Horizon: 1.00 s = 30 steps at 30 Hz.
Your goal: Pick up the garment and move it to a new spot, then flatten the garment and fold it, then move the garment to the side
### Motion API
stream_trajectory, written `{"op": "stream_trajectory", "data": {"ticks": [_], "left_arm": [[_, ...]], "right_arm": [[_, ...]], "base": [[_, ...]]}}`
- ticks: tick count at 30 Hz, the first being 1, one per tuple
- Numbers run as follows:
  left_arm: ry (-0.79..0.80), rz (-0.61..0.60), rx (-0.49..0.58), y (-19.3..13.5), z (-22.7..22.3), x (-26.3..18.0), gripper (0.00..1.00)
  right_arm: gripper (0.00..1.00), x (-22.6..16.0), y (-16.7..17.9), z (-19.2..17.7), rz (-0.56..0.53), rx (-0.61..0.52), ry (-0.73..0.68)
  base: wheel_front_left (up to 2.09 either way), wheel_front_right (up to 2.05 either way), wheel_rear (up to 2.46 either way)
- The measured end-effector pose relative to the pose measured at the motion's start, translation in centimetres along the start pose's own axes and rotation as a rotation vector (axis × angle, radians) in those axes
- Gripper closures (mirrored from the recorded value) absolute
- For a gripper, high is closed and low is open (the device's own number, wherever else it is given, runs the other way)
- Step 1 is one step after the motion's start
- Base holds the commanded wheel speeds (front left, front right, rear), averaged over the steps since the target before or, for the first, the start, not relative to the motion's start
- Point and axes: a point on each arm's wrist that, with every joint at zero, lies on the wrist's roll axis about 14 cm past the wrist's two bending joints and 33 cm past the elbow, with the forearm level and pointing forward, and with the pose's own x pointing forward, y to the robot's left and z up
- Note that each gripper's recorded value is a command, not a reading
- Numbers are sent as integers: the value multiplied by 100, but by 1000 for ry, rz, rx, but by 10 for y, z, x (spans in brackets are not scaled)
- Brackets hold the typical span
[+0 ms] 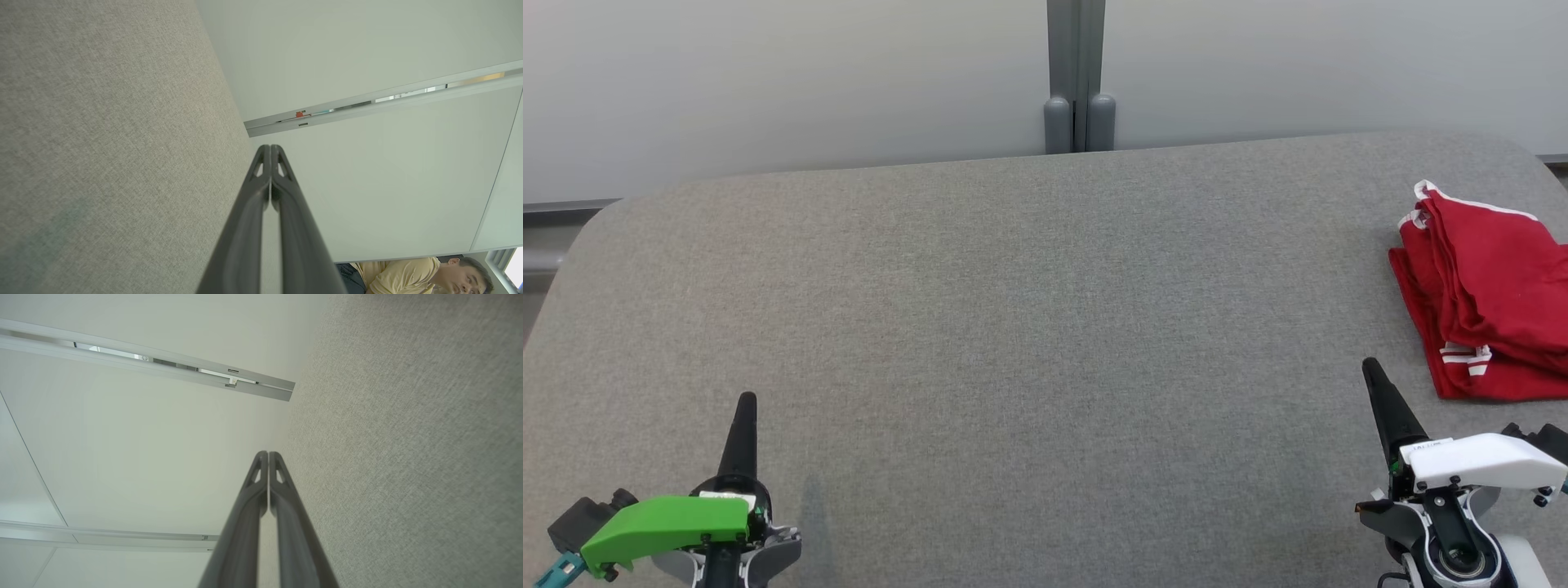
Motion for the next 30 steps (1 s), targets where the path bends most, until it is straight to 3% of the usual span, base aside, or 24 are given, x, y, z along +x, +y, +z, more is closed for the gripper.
{"op": "stream_trajectory", "data": {"ticks": [30], "left_arm": [[13, -40, -188, -11, 3, 4, 100]], "right_arm": [[100, 3, 7, 5, 33, 236, -10]], "base": [[0, 0, 0]]}}
